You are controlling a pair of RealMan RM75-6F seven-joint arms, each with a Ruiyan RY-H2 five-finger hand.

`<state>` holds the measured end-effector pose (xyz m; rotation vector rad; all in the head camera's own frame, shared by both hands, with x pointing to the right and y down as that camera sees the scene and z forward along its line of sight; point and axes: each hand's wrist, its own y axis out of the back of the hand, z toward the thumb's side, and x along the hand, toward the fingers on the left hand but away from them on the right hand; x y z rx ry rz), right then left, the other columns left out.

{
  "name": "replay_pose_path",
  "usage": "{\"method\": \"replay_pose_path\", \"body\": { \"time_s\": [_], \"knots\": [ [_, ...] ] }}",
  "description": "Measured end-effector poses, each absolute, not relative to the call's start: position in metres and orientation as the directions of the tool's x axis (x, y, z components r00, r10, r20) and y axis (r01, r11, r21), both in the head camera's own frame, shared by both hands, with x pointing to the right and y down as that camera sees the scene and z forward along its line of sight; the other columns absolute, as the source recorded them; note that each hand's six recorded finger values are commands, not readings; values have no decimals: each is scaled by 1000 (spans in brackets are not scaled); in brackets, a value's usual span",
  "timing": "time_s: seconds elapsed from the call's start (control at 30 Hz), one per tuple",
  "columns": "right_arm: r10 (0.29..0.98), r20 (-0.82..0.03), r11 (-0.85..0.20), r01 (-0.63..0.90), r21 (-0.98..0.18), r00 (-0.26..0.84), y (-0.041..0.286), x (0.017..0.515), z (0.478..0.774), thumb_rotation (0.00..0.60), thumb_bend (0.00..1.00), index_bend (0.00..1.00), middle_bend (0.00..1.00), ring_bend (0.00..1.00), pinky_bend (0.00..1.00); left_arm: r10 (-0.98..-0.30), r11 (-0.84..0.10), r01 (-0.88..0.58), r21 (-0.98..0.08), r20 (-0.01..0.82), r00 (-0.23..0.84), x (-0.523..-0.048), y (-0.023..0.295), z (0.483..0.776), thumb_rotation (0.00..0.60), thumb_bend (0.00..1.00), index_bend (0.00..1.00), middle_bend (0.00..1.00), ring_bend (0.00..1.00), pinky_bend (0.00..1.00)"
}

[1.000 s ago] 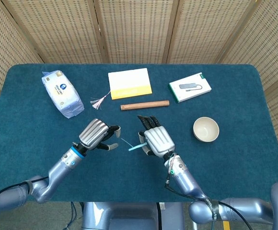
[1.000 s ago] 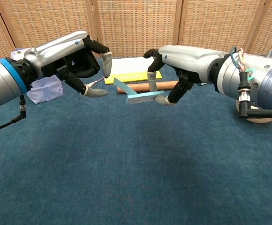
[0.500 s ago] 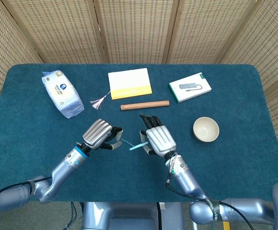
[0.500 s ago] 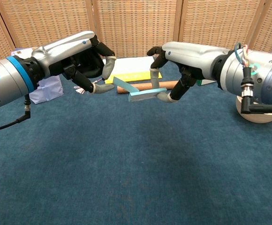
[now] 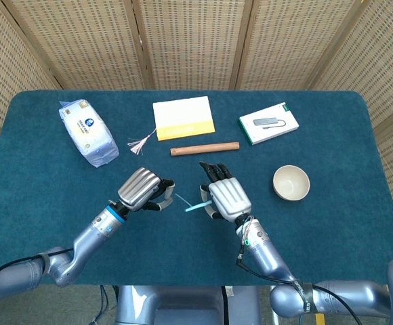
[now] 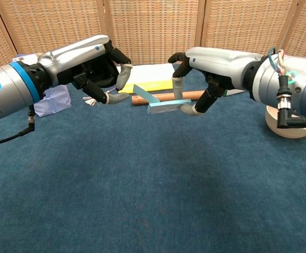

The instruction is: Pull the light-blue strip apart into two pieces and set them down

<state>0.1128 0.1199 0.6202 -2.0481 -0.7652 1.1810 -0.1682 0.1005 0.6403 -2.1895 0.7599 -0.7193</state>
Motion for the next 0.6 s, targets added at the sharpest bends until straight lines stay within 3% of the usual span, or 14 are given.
{"method": "replay_pose_path", "body": {
  "time_s": [0.27,0.43,0.6],
  "knots": [
    [740,-520,-628,161,-761,427,120,114,618,600,543,623,0,0,0,-681,-592,-291,-751,273,680,-167,100,641,600,332,610,938,956,986],
    [734,-524,-634,158,-757,431,121,113,618,600,544,623,0,0,0,-674,-581,-259,-772,279,684,-166,96,638,600,330,472,938,956,986],
    [730,-527,-640,164,-751,435,121,112,616,600,559,623,0,0,0,-664,-582,-233,-779,290,689,-164,93,634,600,328,447,938,956,986]
  ]
}}
